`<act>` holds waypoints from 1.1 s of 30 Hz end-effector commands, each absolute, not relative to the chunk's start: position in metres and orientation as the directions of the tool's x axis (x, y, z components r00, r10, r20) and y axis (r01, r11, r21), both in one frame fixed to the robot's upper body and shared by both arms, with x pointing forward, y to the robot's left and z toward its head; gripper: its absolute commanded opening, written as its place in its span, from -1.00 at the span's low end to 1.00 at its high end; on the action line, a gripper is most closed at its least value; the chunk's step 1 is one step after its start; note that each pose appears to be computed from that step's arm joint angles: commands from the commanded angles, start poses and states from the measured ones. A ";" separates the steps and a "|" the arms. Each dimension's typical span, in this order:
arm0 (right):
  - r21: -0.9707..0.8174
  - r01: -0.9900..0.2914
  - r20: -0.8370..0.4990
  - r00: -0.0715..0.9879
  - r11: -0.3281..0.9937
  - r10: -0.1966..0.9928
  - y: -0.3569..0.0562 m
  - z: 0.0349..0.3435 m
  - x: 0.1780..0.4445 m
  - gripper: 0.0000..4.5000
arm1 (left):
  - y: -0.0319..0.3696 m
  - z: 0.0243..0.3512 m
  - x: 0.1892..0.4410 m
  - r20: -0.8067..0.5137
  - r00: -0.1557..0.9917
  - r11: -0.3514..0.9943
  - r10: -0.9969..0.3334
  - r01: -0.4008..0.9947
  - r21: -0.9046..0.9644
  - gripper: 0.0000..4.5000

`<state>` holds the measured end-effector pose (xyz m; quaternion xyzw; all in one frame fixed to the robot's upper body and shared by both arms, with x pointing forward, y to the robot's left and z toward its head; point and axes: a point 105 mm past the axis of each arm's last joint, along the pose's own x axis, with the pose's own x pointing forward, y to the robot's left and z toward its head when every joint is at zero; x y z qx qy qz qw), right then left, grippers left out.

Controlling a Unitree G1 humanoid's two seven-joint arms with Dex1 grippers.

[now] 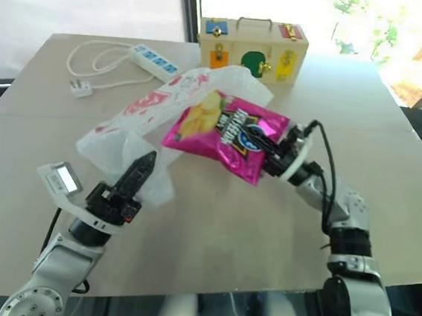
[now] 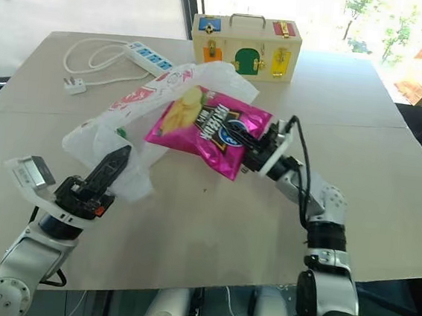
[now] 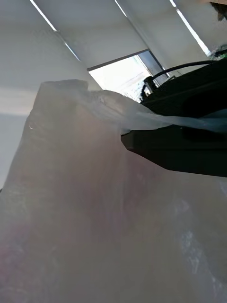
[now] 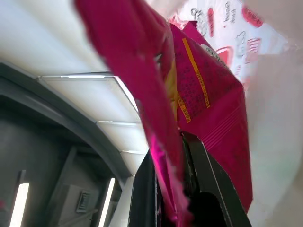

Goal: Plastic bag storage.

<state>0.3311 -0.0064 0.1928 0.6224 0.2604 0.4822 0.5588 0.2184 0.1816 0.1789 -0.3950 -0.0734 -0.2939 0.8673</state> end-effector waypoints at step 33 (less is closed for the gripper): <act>-0.046 -0.948 -0.037 0.315 0.313 0.948 -0.049 0.174 0.353 0.96 | 0.177 0.168 0.222 0.363 0.801 0.515 -0.476 0.588 -0.623 -1.00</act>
